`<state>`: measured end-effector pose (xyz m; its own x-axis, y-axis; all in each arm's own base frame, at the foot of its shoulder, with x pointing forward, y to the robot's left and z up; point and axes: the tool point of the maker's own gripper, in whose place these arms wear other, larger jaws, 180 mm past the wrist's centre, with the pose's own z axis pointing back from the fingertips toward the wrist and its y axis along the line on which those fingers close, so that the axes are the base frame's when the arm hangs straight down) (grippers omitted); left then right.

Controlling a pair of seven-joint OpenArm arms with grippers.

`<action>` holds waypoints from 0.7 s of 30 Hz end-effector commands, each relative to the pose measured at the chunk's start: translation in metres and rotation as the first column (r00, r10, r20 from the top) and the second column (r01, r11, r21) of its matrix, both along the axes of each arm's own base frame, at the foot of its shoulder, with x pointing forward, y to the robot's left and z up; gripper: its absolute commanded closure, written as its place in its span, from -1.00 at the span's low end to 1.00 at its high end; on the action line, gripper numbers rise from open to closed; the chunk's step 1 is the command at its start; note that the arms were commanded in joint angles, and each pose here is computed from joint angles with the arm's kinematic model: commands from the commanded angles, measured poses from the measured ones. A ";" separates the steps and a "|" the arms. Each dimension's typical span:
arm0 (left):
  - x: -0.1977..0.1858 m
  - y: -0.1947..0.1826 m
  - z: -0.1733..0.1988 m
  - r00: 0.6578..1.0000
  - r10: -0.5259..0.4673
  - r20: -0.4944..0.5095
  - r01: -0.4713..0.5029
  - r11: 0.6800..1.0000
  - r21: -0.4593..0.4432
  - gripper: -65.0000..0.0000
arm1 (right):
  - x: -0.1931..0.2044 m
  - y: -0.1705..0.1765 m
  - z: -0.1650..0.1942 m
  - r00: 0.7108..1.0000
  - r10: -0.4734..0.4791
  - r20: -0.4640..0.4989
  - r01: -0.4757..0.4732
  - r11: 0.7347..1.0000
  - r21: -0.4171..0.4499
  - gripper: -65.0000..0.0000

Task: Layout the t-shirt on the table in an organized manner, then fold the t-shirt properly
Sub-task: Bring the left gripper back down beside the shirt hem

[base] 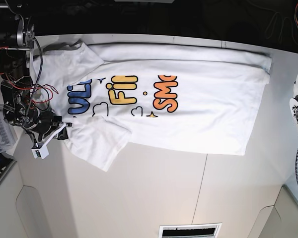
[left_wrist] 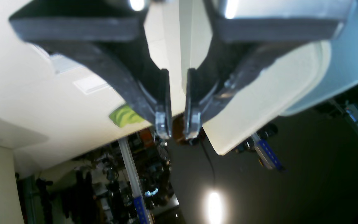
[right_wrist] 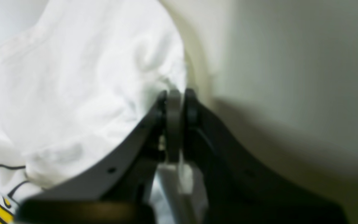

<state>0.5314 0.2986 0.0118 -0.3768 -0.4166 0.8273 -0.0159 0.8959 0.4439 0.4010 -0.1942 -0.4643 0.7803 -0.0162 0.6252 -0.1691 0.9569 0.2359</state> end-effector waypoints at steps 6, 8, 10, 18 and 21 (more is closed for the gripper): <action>-0.026 -0.004 0.066 0.993 0.030 0.114 -0.034 0.999 0.030 0.73 | 0.011 0.000 0.011 1.000 0.005 0.024 -0.005 1.000 -0.005 1.00; -0.031 -0.007 0.072 0.992 0.037 0.121 -0.042 0.998 0.042 0.73 | 0.011 0.000 0.011 1.000 0.005 0.024 -0.005 1.000 -0.005 1.00; -0.032 -0.008 0.075 0.991 0.037 0.128 -0.044 0.998 0.047 0.73 | 0.011 0.000 0.010 1.000 0.005 0.023 -0.005 1.000 -0.005 1.00; -0.021 0.000 0.039 0.997 0.046 0.060 -0.047 0.999 0.017 0.73 | 0.011 0.000 0.011 1.000 0.004 0.028 -0.004 1.000 -0.004 1.00; -0.010 0.012 0.005 0.998 0.068 0.002 -0.068 0.997 -0.032 0.73 | 0.011 0.000 0.011 1.000 0.004 0.028 -0.004 1.000 -0.004 1.00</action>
